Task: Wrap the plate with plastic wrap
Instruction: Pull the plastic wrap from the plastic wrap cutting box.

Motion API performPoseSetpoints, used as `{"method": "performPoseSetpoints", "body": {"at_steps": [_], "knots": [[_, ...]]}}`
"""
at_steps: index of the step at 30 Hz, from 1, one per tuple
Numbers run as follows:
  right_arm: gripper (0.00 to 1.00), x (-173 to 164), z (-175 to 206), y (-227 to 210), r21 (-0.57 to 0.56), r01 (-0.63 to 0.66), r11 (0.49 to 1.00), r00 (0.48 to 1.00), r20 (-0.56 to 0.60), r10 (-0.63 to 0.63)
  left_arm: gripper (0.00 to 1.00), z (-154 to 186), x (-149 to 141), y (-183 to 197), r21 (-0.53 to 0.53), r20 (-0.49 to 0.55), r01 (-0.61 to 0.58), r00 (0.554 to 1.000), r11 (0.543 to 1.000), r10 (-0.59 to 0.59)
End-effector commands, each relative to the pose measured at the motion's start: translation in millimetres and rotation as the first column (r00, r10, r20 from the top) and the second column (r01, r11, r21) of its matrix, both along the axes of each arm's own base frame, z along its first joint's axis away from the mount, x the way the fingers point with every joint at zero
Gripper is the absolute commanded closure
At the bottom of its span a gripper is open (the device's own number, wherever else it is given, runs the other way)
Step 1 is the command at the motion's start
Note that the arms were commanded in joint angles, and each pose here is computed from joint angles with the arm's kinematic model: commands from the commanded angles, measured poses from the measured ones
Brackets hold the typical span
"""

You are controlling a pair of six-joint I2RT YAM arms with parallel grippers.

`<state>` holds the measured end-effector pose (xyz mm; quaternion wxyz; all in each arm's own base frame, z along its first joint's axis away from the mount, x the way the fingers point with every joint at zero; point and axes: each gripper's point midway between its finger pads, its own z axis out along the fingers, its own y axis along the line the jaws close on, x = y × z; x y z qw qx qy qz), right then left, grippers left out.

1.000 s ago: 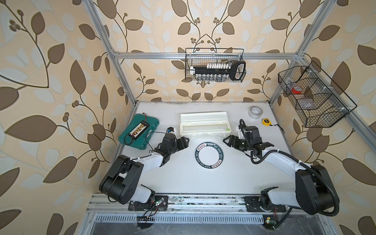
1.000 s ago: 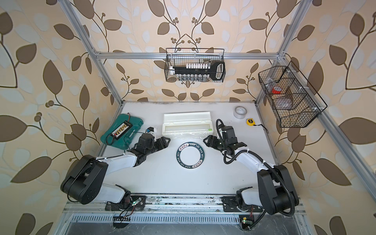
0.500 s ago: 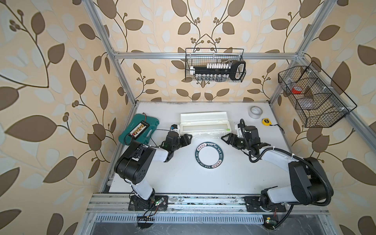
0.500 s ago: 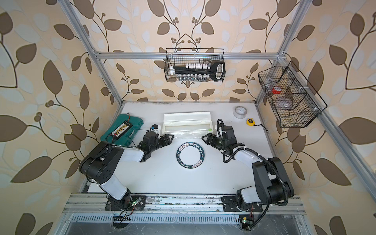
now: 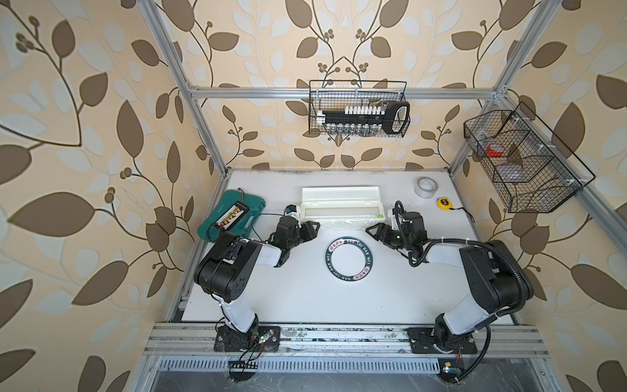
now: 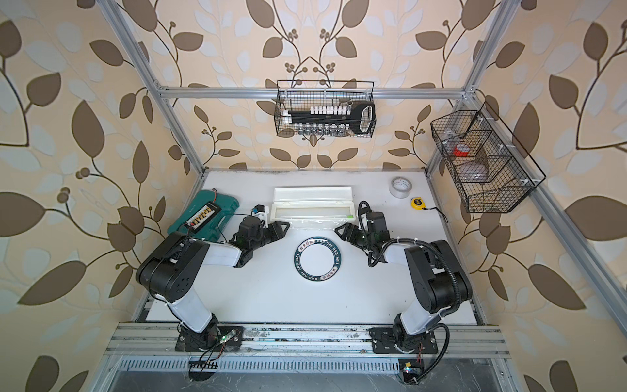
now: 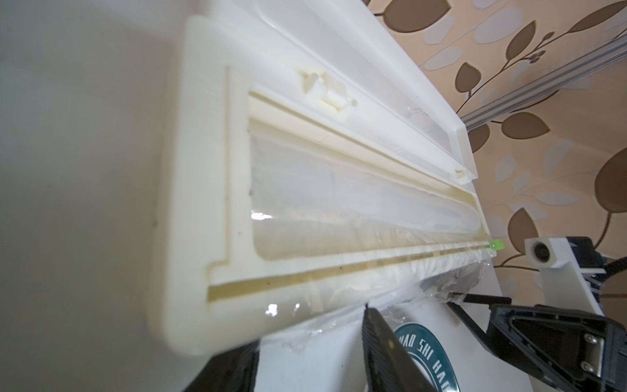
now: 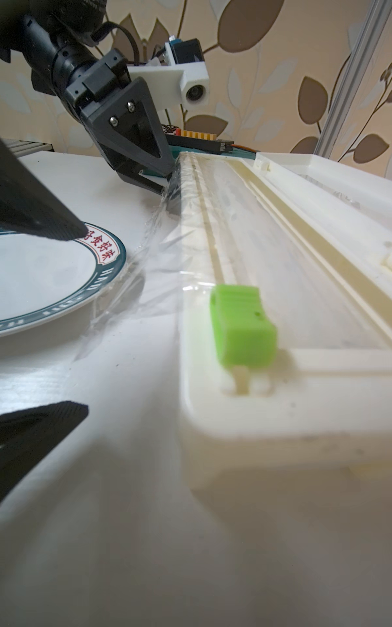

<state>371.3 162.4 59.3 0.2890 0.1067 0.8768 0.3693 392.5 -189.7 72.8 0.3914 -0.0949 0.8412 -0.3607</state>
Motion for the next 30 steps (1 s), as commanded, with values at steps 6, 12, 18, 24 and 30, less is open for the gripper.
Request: {"method": "performPoseSetpoints", "body": {"at_steps": [6, 12, 18, 24, 30], "knots": [[0.26, 24, 15, 19, 0.052, -0.008, 0.999, 0.991, 0.132, 0.001, 0.65, 13, 10, 8, -0.025, 0.052, -0.017, 0.998, 1.0, 0.019], [0.33, 27, 9, 17, 0.05, 0.007, 0.999, 0.992, 0.126, -0.014, 0.71, 15, 11, 10, -0.046, 0.047, -0.022, 0.999, 0.999, 0.024], [0.27, 31, -3, 8, 0.039, 0.049, 0.998, 0.995, 0.09, -0.052, 0.72, 11, 11, 9, -0.057, 0.035, -0.02, 0.999, 0.998, 0.022], [0.28, 34, -2, 14, 0.071, 0.017, 0.997, 0.994, 0.102, -0.024, 0.75, 7, 10, 8, -0.061, 0.024, -0.019, 0.999, 0.998, 0.02], [0.59, 28, 8, 17, 0.103, -0.006, 0.995, 0.992, 0.125, -0.007, 0.79, 10, 8, 13, -0.077, 0.016, -0.036, 0.999, 0.996, 0.037]]}}
